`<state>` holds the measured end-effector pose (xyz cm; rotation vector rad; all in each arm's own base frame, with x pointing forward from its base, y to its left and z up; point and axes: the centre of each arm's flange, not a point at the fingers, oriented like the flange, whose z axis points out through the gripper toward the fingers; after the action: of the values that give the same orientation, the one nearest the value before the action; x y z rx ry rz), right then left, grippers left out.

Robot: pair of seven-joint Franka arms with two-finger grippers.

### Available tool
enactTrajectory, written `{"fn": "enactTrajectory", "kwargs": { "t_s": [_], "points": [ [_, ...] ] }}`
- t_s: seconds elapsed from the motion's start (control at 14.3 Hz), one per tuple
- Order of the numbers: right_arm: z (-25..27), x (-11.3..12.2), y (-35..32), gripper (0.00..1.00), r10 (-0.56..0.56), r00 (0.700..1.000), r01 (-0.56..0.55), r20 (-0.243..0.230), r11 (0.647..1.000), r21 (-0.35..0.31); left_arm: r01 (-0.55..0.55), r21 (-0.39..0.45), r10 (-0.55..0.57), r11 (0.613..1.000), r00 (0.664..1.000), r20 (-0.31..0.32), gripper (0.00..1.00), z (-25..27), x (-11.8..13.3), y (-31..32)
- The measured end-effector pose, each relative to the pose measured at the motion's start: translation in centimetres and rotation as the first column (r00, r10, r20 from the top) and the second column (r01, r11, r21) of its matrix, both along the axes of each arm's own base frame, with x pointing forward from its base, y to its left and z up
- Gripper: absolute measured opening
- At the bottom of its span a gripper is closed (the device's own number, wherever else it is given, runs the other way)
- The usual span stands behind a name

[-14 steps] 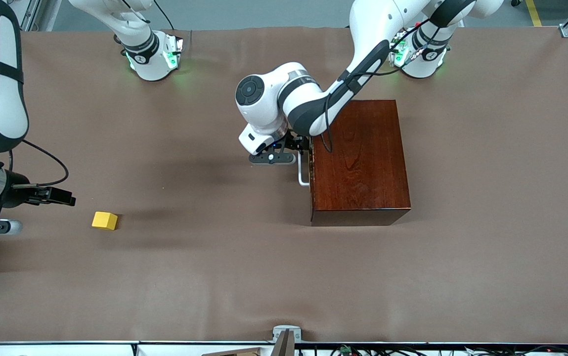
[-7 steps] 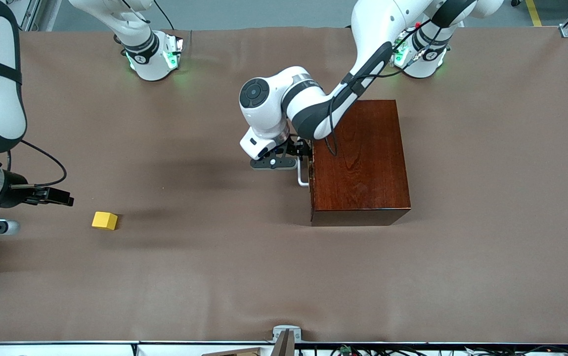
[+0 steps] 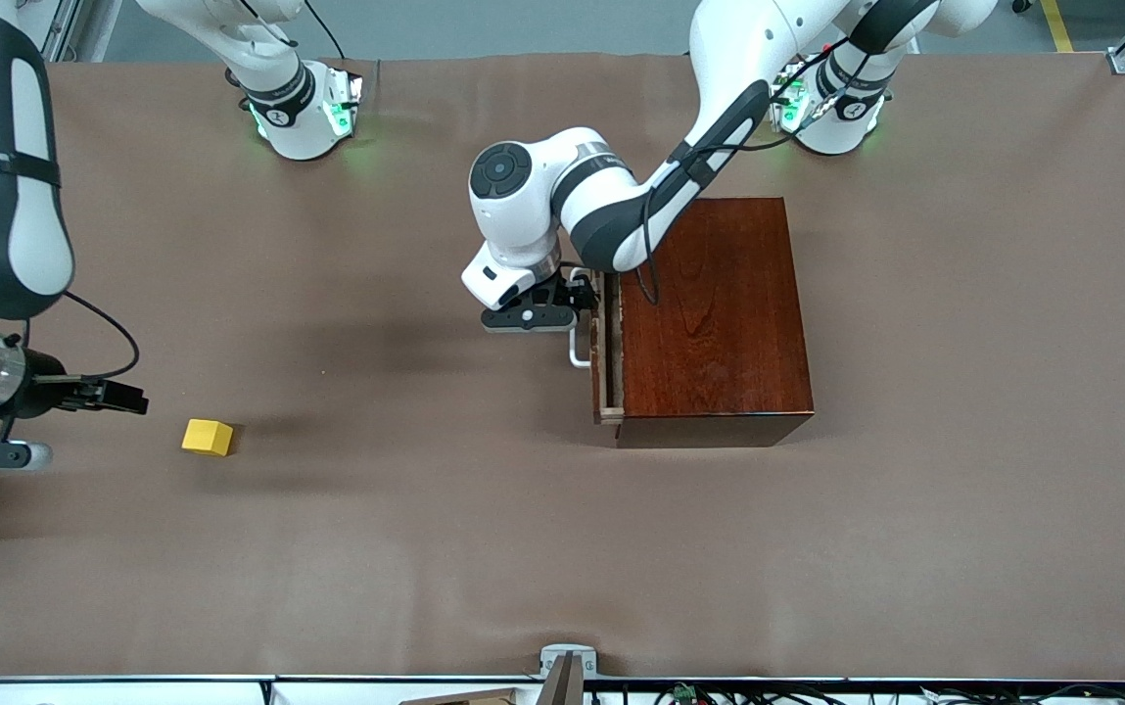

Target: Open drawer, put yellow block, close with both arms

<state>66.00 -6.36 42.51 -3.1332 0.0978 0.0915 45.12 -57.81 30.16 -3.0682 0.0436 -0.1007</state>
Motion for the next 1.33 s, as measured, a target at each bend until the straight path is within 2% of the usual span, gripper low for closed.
{"fn": "enactTrajectory", "kwargs": {
  "t_s": [0.21,0.49,0.7,0.98,1.33],
  "points": [
    [-2.6,-0.1,-0.2,1.00,0.001,1.000,-0.001,0.030,1.000,-0.009,0.009,-0.016,-0.009,1.000,1.000,0.007,1.00,-0.1,-0.5,-0.6],
    [-6.8,-0.5,-0.3,1.00,0.060,0.994,-0.058,0.086,0.998,-0.020,0.023,-0.036,-0.023,0.999,1.000,0.014,1.00,-0.3,-1.0,-1.4],
    [-10.9,-0.9,-0.9,1.00,0.065,0.996,-0.064,0.055,0.998,-0.018,0.033,-0.057,-0.031,0.998,0.999,0.022,1.00,0.0,-1.5,-2.0],
    [-13.9,-0.8,-1.1,1.00,0.066,0.997,-0.065,0.039,0.998,-0.018,0.042,-0.096,-0.040,0.995,0.999,0.023,1.00,0.8,-2.4,-3.3],
    [-17.9,-0.8,-1.1,1.00,0.067,0.998,-0.067,0.014,0.998,-0.018,0.043,-0.102,-0.041,0.994,0.999,0.022,1.00,0.8,-2.5,-3.5]
  ]
}}
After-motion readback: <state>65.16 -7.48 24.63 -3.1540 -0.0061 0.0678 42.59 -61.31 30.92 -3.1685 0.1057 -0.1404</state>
